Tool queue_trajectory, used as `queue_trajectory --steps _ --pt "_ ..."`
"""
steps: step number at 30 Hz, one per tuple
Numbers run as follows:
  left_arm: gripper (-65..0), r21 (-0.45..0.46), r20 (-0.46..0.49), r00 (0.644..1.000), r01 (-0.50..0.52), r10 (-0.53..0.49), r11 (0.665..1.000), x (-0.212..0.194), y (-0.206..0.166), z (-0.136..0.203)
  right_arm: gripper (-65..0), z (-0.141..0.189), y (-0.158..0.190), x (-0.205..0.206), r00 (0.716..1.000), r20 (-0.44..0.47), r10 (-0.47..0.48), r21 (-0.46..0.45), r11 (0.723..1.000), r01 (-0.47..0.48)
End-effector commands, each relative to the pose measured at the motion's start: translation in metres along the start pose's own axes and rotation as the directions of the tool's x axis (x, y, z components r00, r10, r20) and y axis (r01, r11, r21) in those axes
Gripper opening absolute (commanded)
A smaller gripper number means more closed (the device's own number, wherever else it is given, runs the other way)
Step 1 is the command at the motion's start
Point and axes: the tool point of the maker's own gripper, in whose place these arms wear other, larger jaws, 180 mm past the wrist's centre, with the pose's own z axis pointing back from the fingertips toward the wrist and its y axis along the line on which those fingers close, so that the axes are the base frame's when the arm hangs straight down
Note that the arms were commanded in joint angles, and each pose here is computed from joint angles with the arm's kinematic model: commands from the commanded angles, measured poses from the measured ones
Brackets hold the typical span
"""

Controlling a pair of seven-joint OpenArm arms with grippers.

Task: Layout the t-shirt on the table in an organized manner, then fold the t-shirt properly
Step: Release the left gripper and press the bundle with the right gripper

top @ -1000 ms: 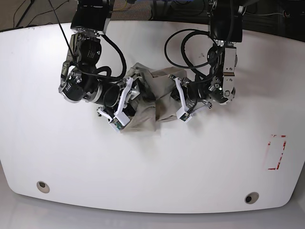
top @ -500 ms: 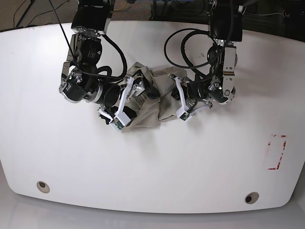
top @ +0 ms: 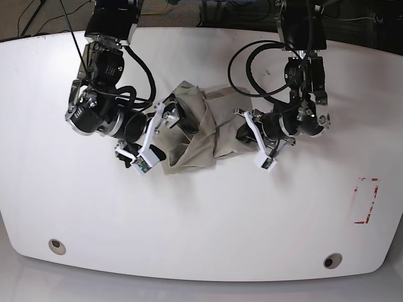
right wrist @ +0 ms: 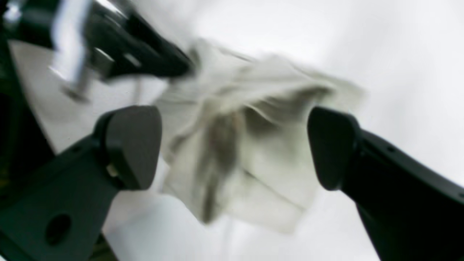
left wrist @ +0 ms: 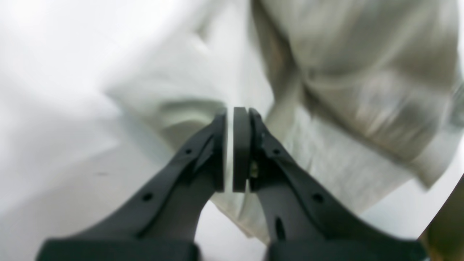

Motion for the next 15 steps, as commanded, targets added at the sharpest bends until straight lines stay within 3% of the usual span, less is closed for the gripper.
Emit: queue_trajectory --steps 1,7,15 --pt "-63.3 -0.033 0.086 0.996 -0.006 0.009 0.999 0.024 -0.005 0.006 -3.8 0.004 0.001 0.015 0.998 0.052 0.021 0.001 1.000 -0.021" --pt "-63.3 -0.048 0.167 0.984 -0.055 0.062 0.997 0.035 0.010 0.026 -3.8 -0.001 -0.006 -0.002 0.999 0.022 -0.039 0.005 0.999 0.039" --pt "-63.3 -0.016 0.301 0.943 -0.142 0.140 0.990 0.043 0.057 0.079 -3.8 -0.022 0.000 -0.026 0.990 -0.032 -0.140 0.071 0.987 0.142"
